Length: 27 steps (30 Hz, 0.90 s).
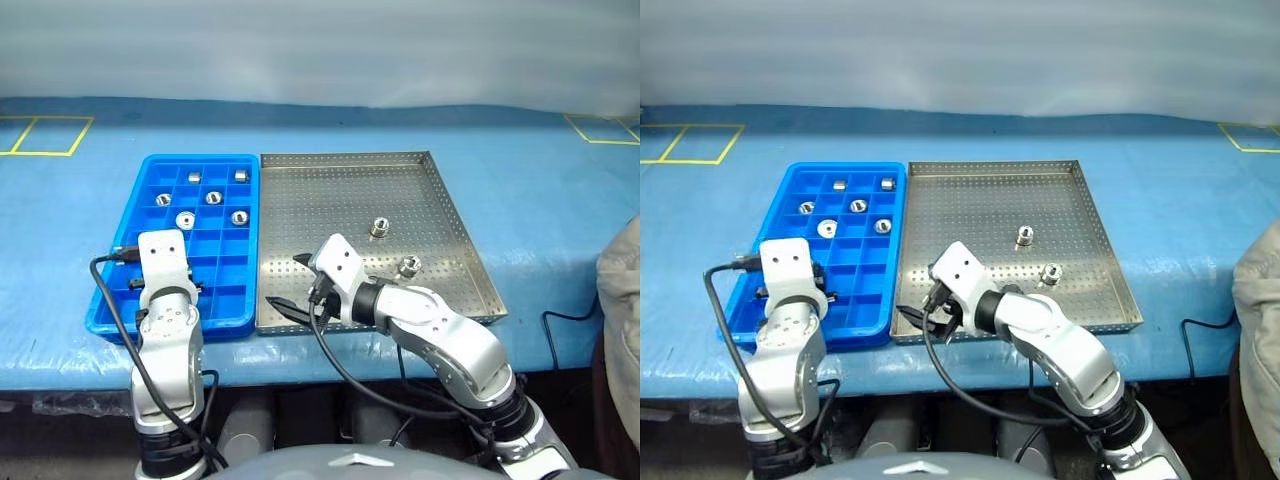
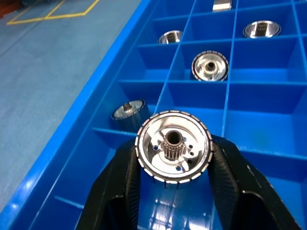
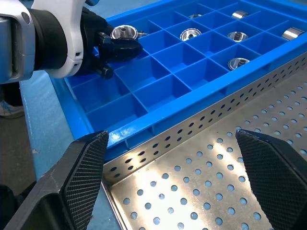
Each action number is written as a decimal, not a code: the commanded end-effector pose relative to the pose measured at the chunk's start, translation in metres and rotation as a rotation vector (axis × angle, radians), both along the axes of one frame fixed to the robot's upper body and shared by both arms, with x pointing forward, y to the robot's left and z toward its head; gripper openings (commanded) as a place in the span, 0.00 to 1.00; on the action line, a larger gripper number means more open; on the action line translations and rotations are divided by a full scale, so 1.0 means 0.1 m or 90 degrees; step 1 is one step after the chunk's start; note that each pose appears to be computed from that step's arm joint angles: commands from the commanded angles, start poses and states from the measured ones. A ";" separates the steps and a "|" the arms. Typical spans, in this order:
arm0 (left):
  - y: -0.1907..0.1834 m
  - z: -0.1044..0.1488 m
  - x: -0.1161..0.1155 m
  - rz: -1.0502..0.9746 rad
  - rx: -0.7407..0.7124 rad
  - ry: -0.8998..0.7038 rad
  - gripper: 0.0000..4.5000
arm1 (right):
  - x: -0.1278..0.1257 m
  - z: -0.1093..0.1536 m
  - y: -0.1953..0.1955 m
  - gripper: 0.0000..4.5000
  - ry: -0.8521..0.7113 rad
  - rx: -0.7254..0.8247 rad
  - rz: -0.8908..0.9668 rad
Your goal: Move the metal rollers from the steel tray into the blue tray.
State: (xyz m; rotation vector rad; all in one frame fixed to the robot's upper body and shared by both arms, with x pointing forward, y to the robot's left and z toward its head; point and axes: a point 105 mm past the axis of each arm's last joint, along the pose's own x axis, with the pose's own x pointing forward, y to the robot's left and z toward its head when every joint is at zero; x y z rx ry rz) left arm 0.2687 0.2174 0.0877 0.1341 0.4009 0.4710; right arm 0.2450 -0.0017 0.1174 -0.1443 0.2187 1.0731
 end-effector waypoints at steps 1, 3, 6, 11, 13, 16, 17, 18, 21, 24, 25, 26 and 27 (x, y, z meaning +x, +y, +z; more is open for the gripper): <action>0.02 0.02 -0.05 0.020 -0.006 0.003 0.37 | -0.02 0.10 0.01 1.00 -0.028 0.017 0.001; 0.02 0.03 -0.05 0.023 -0.003 0.003 0.37 | -0.02 0.11 -0.02 1.00 -0.031 0.016 -0.007; -0.09 0.19 0.08 -0.005 -0.019 -0.058 0.67 | 0.02 0.12 -0.11 1.00 -0.033 0.015 -0.039; -0.52 0.46 0.34 -0.158 -0.040 -0.136 0.89 | 0.04 0.08 -0.37 1.00 -0.029 0.006 -0.118; -0.79 0.53 0.43 -0.272 -0.059 -0.148 0.89 | 0.03 0.07 -0.49 1.00 -0.025 0.002 -0.154; -1.20 0.51 0.46 -0.446 -0.118 -0.120 0.89 | -0.03 0.02 -0.66 1.00 -0.013 -0.008 -0.200; -1.36 0.48 0.43 -0.514 -0.141 -0.098 0.89 | -0.05 -0.01 -0.73 1.00 -0.006 -0.015 -0.222; -1.53 0.44 0.38 -0.598 -0.167 -0.065 0.89 | -0.09 -0.05 -0.82 1.00 0.003 -0.024 -0.249; -1.77 0.34 0.24 -0.737 -0.193 0.015 0.89 | -0.16 -0.11 -0.97 1.00 0.020 -0.035 -0.297; -1.84 0.27 0.18 -0.813 -0.177 0.074 0.89 | -0.21 -0.13 -1.03 1.00 0.028 -0.038 -0.323; -1.86 0.24 0.16 -0.838 -0.166 0.095 0.89 | -0.22 -0.14 -1.05 1.00 0.030 -0.037 -0.331; -1.87 0.21 0.15 -0.854 -0.161 0.110 0.89 | -0.23 -0.14 -1.06 1.00 0.031 -0.036 -0.337; -1.88 0.18 0.14 -0.863 -0.156 0.128 0.89 | -0.24 -0.14 -1.06 1.00 0.031 -0.036 -0.341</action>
